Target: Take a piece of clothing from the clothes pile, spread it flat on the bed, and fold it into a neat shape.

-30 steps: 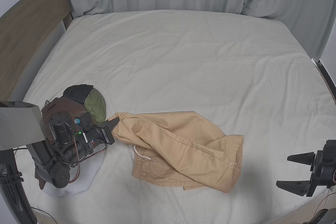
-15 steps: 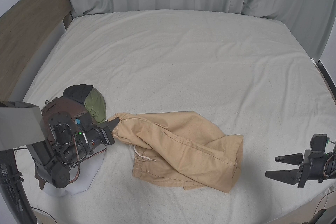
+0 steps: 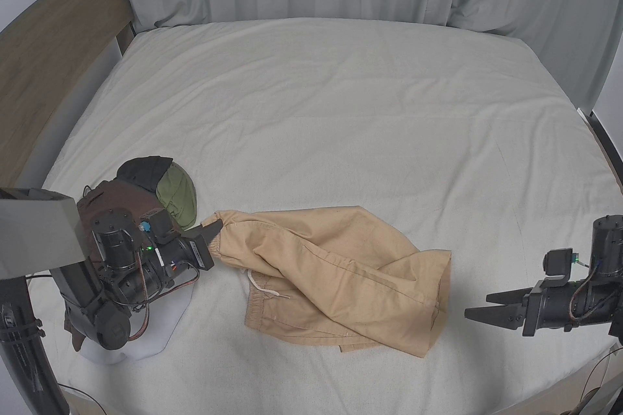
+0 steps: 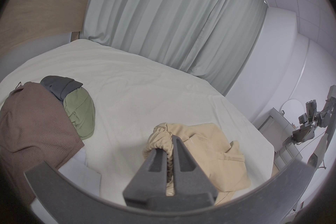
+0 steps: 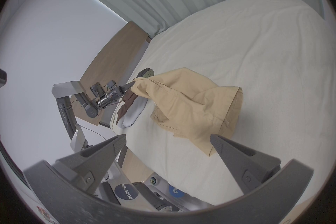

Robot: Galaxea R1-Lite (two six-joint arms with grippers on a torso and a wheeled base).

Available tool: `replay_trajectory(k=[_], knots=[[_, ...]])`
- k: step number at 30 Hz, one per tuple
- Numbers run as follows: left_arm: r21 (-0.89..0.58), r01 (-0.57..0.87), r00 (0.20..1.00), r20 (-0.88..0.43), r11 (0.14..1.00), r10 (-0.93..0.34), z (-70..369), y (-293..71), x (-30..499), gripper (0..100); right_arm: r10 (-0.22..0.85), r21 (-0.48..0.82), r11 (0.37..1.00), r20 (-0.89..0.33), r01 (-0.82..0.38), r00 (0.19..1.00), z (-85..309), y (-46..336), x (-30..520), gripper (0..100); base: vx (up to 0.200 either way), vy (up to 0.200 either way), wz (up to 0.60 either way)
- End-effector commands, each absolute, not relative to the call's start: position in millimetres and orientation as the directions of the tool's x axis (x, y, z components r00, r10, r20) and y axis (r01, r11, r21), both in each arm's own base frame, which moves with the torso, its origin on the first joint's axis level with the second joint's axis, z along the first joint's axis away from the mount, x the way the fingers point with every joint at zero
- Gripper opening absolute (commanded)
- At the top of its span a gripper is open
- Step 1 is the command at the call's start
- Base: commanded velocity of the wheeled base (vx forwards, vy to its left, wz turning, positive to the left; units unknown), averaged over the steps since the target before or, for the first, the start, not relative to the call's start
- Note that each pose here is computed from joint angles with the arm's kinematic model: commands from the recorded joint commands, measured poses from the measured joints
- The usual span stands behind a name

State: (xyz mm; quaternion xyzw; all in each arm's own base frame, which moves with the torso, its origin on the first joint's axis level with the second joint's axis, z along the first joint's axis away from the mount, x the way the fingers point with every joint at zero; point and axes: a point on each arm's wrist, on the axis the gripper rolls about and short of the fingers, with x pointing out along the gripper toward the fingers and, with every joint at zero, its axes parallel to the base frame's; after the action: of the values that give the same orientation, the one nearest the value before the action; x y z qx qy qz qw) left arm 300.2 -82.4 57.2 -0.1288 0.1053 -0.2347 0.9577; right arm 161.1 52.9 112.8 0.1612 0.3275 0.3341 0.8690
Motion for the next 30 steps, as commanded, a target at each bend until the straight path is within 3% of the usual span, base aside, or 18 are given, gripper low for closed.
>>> replay_trajectory(k=[1, 30], knots=[[-0.297, 0.422, 0.867, -0.145, 0.857, -0.477, 56, -82, 300, 0, 0.67, 0.532, 0.74, -0.529, -0.411, 0.521, 85, 55, 175, 100, 0.0, 0.0, 0.0], [-0.3, 0.415, 0.866, -0.16, 0.859, -0.474, 52, -81, 300, 0, 0.642, 0.584, 0.748, -0.514, -0.316, 0.569, 14, 66, 222, 100, 0.0, 0.0, 0.0]])
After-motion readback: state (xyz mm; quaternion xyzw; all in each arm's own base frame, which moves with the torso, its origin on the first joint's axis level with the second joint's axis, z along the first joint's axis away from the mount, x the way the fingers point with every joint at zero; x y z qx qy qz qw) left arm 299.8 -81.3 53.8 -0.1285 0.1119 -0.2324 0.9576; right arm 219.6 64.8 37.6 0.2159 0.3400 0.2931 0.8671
